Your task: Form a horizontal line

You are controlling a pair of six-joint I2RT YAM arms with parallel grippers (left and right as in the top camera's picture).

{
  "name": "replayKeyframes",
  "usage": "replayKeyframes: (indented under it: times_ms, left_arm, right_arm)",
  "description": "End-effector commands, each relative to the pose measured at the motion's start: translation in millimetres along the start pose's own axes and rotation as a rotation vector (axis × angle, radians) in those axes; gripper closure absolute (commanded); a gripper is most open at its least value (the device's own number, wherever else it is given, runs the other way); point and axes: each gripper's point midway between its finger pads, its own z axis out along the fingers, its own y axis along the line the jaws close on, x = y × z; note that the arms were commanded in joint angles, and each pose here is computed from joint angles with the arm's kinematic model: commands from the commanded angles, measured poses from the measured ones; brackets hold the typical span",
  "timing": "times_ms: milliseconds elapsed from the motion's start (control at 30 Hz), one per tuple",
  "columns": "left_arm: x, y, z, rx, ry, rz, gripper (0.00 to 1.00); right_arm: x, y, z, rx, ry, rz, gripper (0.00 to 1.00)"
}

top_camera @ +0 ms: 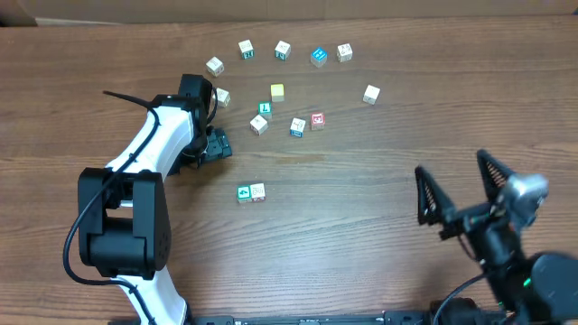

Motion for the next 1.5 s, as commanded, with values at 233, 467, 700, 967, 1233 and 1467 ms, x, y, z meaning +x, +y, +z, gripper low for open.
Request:
replayKeyframes:
  times_ms: [233, 467, 700, 967, 1233, 1467]
  left_arm:
    - [2, 2, 4, -0.018, 0.007, 0.001, 0.0]
    - [2, 2, 4, -0.018, 0.007, 0.001, 0.0]
    - [2, 2, 4, -0.018, 0.007, 0.001, 0.0]
    - [2, 2, 4, -0.018, 0.007, 0.001, 0.0]
    - [2, 2, 4, -0.018, 0.007, 0.001, 0.0]
    - [2, 2, 4, -0.018, 0.007, 0.001, 0.0]
  right_arm:
    - [-108, 32, 58, -0.116, 0.219, 0.053, 0.0]
    - [-127, 29, 101, -0.114, 0.346, 0.098, 0.0]
    - [-88, 16, 138, -0.107, 0.509, 0.16, 0.0]
    - [-45, 0, 174, -0.086, 0.629, 0.206, 0.0]
    - [-13, 6, 188, -0.159, 0.732, 0.276, 0.0]
    - [4, 0, 196, -0.15, 0.774, 0.294, 0.0]
